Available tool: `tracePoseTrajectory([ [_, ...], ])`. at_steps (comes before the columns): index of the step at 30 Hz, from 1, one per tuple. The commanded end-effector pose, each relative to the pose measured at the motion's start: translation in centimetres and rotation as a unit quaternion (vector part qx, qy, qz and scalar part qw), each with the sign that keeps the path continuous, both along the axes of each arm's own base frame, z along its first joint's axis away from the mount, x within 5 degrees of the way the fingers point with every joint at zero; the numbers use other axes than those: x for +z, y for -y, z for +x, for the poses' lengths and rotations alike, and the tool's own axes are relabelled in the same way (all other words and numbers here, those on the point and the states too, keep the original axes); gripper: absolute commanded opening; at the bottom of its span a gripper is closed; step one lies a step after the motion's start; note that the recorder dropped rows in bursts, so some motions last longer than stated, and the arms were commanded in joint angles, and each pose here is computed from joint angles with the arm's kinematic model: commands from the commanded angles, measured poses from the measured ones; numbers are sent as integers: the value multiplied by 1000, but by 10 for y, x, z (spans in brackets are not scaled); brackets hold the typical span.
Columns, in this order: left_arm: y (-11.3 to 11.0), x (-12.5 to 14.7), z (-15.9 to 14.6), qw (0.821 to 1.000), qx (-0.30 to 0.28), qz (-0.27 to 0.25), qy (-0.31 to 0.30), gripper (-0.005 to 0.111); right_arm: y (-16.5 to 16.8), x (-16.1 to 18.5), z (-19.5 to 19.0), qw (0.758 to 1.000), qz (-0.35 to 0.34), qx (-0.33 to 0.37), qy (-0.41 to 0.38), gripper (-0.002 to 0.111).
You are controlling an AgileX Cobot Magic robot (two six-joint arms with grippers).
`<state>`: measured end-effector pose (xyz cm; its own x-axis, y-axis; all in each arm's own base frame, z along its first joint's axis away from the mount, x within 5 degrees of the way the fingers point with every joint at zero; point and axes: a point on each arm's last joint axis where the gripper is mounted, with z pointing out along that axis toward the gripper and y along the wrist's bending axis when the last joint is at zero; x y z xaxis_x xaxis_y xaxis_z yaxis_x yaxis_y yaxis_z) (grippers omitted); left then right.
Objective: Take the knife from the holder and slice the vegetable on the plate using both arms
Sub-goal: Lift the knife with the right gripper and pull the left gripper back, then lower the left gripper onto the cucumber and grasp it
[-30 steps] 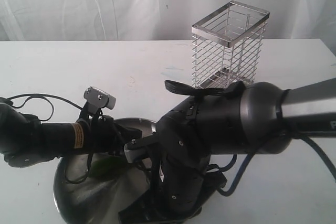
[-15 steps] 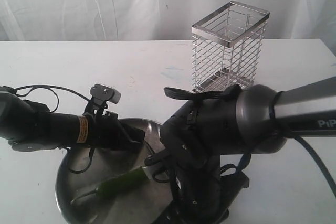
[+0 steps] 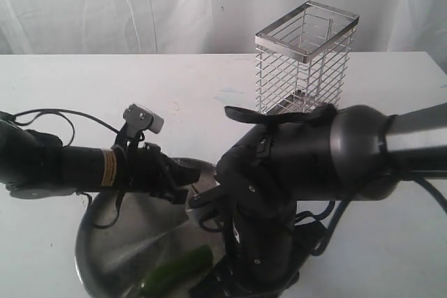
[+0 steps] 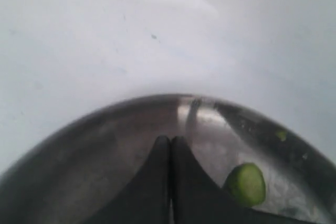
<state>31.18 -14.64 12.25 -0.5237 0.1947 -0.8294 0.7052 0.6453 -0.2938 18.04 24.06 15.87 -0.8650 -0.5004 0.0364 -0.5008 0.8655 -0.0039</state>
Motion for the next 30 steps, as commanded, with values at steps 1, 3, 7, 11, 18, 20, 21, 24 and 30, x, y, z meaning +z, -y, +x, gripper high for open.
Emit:
tracePoseTrajectory([
  [1,-3,41,-5,999,8,7,46,0,6,27,-1,999,33,2,31,0],
  [3,-5,61,-10,998,8,8,62,0,8,35,-2,999,37,2,35,0],
  [7,-8,95,-26,992,-38,40,111,0,12,48,-4,998,51,3,49,0],
  [11,-14,112,-48,980,-105,110,128,0,19,55,-6,996,50,15,70,0],
  [18,-27,80,-77,980,-102,146,86,13,37,60,-10,994,38,20,96,0],
  [20,-37,66,-79,981,-36,183,48,14,44,60,-9,995,37,9,96,0],
  [21,-43,64,-76,979,26,199,31,12,47,60,-9,995,39,3,93,0],
  [24,-58,76,-66,959,170,223,38,0,50,62,-14,995,47,-1,87,0],
  [30,-98,98,-66,866,289,384,139,0,59,65,-20,994,51,3,97,0],
])
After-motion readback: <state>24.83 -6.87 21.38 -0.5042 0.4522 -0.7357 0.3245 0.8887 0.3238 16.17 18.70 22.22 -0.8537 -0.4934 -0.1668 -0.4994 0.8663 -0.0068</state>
